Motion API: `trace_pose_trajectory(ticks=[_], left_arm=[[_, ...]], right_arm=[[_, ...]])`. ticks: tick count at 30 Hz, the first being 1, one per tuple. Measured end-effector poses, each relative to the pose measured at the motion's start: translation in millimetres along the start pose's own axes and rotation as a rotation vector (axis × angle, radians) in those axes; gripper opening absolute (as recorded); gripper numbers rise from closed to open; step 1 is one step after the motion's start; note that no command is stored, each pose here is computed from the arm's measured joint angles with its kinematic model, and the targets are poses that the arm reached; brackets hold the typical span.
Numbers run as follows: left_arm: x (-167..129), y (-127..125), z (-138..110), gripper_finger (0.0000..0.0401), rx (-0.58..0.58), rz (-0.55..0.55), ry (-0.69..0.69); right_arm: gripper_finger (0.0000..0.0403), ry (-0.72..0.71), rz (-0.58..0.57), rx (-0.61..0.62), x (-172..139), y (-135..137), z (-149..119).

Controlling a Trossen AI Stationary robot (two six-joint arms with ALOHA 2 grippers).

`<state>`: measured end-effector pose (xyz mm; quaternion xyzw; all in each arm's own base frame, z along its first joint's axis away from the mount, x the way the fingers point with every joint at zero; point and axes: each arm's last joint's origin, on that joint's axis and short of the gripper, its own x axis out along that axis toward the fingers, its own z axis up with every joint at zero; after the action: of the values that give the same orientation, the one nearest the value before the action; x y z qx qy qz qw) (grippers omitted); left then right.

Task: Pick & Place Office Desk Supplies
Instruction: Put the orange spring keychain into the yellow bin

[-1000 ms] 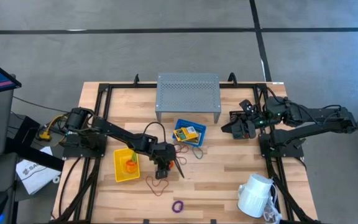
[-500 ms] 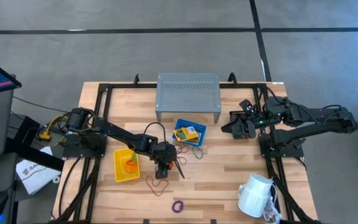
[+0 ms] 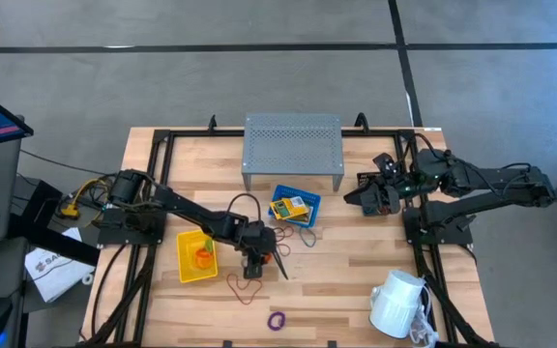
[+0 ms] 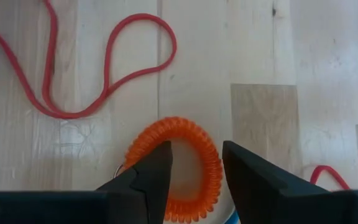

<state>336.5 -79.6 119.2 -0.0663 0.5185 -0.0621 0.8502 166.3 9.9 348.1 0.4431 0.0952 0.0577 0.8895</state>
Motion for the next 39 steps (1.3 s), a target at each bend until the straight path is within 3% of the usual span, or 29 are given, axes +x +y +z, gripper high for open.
trace_pose_trajectory(ticks=[3, 8, 10, 26, 32, 39], left_arm=[[1, 0, -1, 0.0118, -0.018, 0.023, 0.004], [1, 1, -2, 0.0031, -0.025, 0.038, 0.010], [1, 1, -2, 0.0016, -0.047, 0.038, 0.011], [-38, -4, 8, 0.0004, -0.087, 0.038, -0.082], [-70, -6, 12, 0.0003, -0.102, 0.069, -0.144], [-135, -7, -4, 0.0003, -0.198, 0.081, -0.129]], right_arm=[[0.0111, 0.000, 0.000, 0.000, 0, 0, 0], [0.0111, -0.001, 0.001, 0.000, 0, 0, 0], [0.0111, -0.001, 0.002, 0.000, 0, 0, 0], [0.0111, -0.003, 0.003, 0.000, 0, 0, 0], [0.0111, -0.003, 0.003, -0.001, 0, 0, 0], [0.0111, -0.011, 0.001, -0.008, 0, 0, 2]])
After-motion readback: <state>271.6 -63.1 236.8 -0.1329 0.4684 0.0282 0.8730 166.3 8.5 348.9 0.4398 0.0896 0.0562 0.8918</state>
